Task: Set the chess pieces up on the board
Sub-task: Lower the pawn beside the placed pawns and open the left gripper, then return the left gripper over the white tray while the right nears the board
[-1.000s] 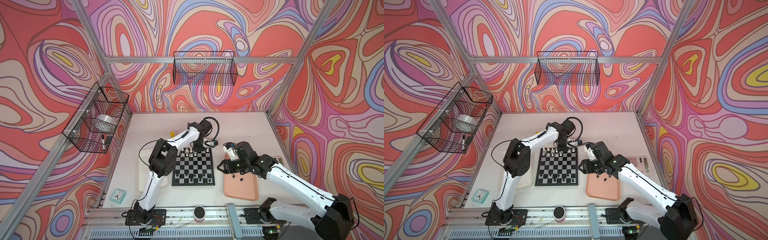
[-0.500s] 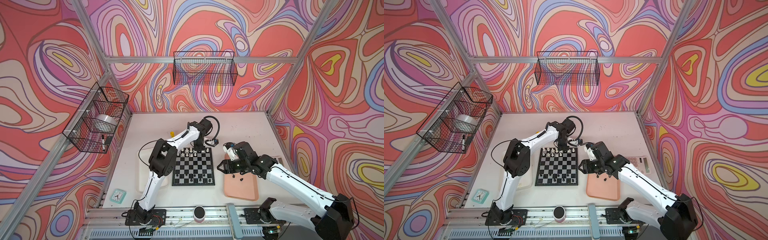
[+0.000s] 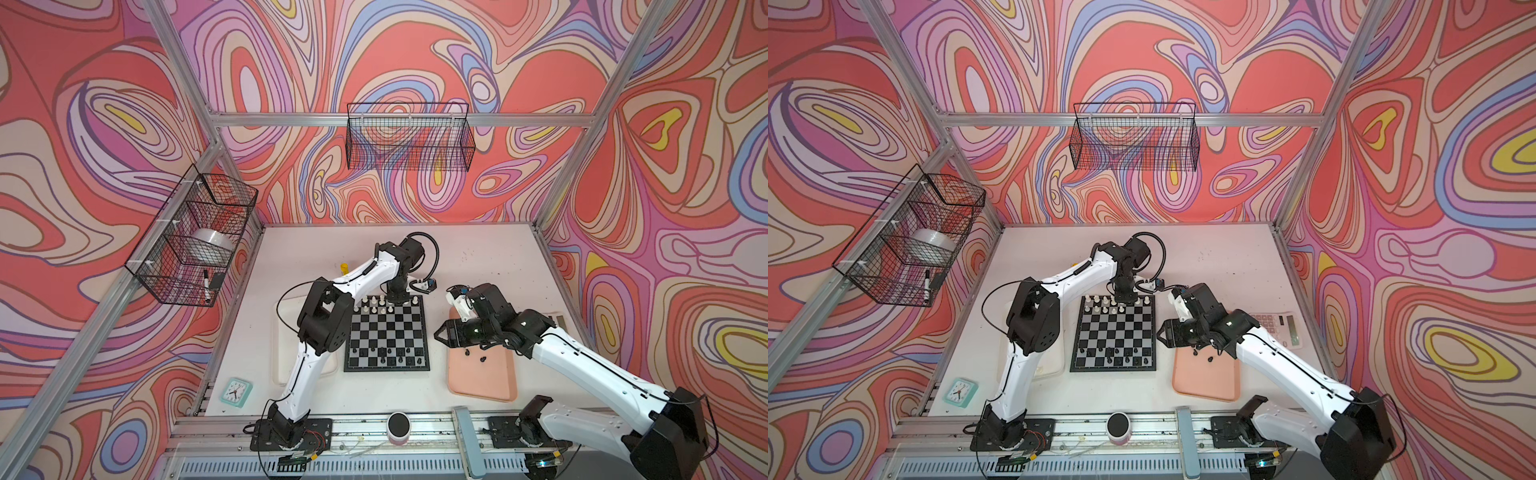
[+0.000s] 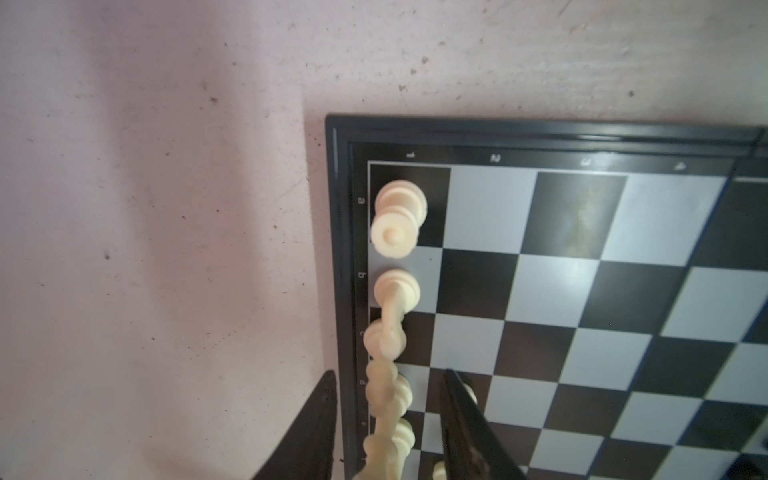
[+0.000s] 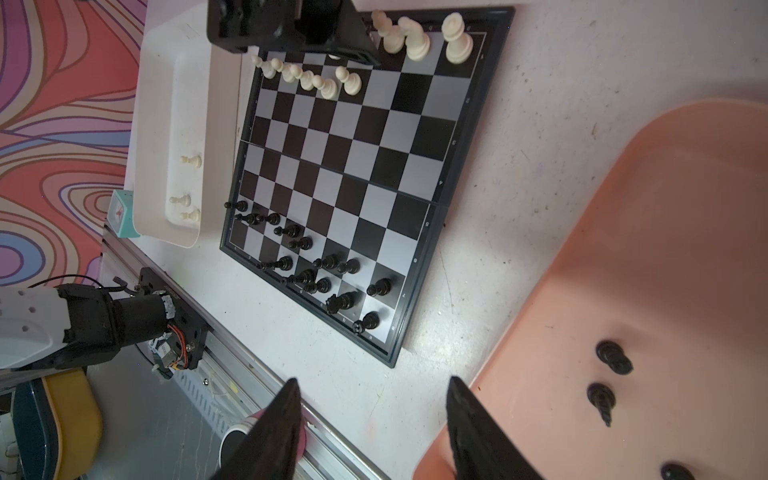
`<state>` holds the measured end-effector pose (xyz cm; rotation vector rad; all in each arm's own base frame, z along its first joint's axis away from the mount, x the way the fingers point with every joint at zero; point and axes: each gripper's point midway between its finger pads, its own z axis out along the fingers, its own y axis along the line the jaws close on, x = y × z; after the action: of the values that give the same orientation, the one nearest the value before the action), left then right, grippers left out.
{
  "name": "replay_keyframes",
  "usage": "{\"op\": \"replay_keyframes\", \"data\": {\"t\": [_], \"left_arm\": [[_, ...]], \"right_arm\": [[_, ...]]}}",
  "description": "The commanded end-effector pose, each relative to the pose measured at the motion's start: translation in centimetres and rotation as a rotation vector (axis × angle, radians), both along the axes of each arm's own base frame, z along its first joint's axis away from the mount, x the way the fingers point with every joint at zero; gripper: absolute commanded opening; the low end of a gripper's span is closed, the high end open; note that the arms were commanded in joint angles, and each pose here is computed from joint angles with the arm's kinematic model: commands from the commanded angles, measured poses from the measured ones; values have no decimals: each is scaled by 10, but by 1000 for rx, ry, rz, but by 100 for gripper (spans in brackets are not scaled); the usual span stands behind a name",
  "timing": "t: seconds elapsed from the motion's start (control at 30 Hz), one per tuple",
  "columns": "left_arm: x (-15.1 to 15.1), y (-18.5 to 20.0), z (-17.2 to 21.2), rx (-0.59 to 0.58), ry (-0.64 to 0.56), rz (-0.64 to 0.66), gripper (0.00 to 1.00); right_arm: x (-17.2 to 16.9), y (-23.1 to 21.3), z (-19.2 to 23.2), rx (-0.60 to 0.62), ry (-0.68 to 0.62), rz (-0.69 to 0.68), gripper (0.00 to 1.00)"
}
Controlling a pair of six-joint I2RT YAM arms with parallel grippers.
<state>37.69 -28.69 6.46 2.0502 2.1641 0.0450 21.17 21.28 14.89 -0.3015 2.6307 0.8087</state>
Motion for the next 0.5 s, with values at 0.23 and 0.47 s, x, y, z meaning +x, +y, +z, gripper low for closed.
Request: {"op": "replay_keyframes", "data": {"t": [0.23,0.47], "left_arm": [[-9,-12,68,-111,-21,10,44],[-17,6,110,-168,-44,70,48]], "right_arm": [[-3,-1,23,32,-58,3,57],[-3,-2,32,39,-74,5,56]]}}
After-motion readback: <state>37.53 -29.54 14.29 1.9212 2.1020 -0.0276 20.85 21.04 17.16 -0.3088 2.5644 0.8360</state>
